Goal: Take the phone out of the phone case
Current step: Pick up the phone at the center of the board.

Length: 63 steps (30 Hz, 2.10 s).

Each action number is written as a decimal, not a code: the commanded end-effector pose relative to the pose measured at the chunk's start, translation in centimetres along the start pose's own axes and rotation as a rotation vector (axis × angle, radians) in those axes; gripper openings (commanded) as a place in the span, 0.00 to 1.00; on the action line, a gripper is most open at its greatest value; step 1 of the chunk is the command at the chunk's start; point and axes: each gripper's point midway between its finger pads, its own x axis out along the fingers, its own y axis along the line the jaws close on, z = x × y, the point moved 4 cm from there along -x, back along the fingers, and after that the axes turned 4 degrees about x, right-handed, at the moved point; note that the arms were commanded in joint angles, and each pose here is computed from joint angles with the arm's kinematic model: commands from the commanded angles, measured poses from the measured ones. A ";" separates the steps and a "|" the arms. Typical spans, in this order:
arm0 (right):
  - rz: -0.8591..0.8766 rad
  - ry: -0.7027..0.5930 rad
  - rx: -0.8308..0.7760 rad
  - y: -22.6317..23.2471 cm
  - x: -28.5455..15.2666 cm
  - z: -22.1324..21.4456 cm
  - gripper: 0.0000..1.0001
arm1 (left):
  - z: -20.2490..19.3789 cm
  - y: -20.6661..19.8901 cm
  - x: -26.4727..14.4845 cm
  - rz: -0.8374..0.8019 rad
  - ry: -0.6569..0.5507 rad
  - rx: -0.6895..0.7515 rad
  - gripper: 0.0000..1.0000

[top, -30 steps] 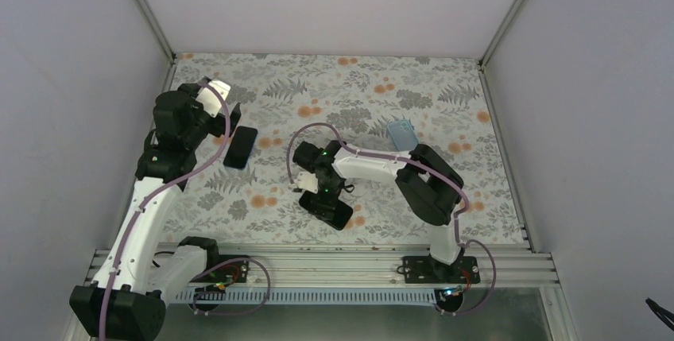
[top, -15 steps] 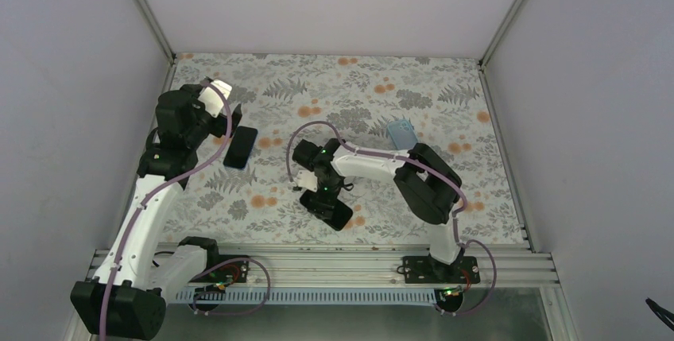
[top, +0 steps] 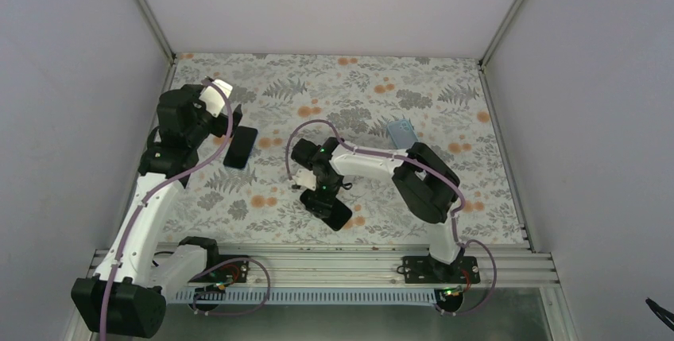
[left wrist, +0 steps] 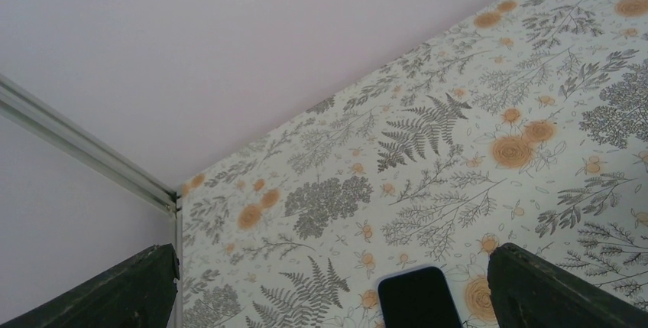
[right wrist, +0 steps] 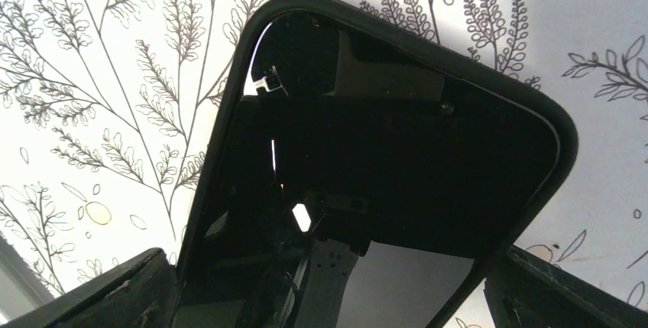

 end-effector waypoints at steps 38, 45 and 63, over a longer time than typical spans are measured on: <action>-0.101 -0.113 -0.427 -1.9 -3.6 -2.4 1.00 | -0.5 0.2 -0.4 0.030 -0.005 0.008 1.00; -0.003 -0.131 -0.392 -1.0 -3.6 -2.2 1.00 | -0.8 0.1 -0.5 0.025 -0.001 0.010 1.00; -0.030 -0.123 -0.320 -2.7 -1.7 -1.2 1.00 | -0.7 0.1 -0.6 0.022 -0.002 0.019 1.00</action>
